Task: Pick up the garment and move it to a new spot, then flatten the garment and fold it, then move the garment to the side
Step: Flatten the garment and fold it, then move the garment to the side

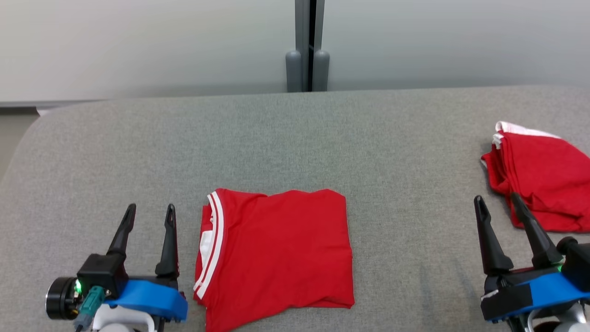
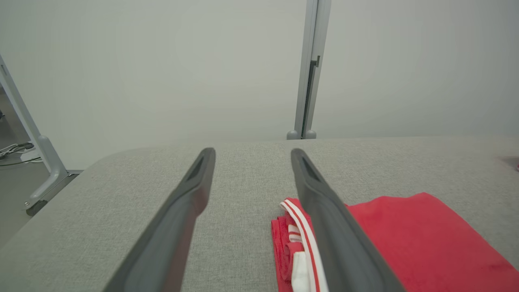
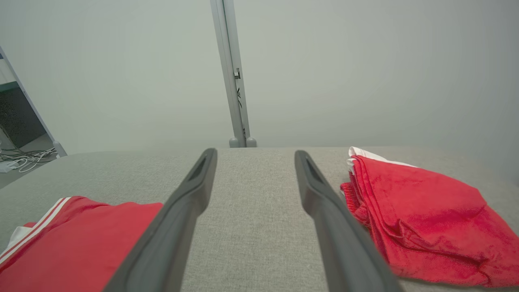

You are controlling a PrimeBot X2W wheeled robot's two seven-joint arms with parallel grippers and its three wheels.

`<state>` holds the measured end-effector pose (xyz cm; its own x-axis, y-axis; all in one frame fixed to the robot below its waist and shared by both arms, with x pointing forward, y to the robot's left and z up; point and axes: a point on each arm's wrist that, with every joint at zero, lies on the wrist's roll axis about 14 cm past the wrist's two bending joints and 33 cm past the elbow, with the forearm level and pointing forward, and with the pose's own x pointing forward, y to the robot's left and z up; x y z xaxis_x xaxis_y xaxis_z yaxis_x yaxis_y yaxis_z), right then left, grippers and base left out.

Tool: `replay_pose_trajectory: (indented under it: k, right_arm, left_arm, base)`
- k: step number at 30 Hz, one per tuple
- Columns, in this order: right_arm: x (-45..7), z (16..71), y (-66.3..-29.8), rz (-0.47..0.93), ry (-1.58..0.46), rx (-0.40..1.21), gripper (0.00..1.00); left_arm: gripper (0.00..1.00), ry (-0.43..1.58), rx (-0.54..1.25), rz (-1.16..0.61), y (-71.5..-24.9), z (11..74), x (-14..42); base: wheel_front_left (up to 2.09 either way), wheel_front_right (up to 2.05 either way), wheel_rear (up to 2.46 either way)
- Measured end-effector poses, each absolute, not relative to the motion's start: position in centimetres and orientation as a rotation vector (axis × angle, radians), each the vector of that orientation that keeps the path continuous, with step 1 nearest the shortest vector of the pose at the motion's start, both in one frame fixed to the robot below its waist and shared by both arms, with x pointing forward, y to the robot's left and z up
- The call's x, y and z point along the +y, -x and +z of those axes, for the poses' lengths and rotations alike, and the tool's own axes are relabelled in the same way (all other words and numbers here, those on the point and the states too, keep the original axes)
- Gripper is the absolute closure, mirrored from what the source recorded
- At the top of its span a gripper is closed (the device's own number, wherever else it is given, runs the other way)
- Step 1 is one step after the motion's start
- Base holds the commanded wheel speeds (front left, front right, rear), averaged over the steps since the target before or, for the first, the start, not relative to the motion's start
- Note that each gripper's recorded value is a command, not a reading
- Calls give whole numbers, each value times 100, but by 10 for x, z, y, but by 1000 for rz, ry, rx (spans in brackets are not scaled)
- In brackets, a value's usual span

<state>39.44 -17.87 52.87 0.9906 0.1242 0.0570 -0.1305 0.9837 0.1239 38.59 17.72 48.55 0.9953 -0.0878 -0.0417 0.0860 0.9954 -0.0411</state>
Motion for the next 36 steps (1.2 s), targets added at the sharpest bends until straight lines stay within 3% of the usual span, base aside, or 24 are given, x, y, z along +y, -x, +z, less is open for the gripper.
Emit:
replay_pose_trajectory:
  k: [14,36]
  right_arm:
    - [-182,542,-354,94,-118,-38,0]
    - [-186,536,-352,70,-125,-3,0]
  left_arm:
    - [0,26,70,-91,-351,484,178]
    - [0,24,85,-88,-352,482,179]
  base:
    - [0,0,0]
    - [0,0,0]
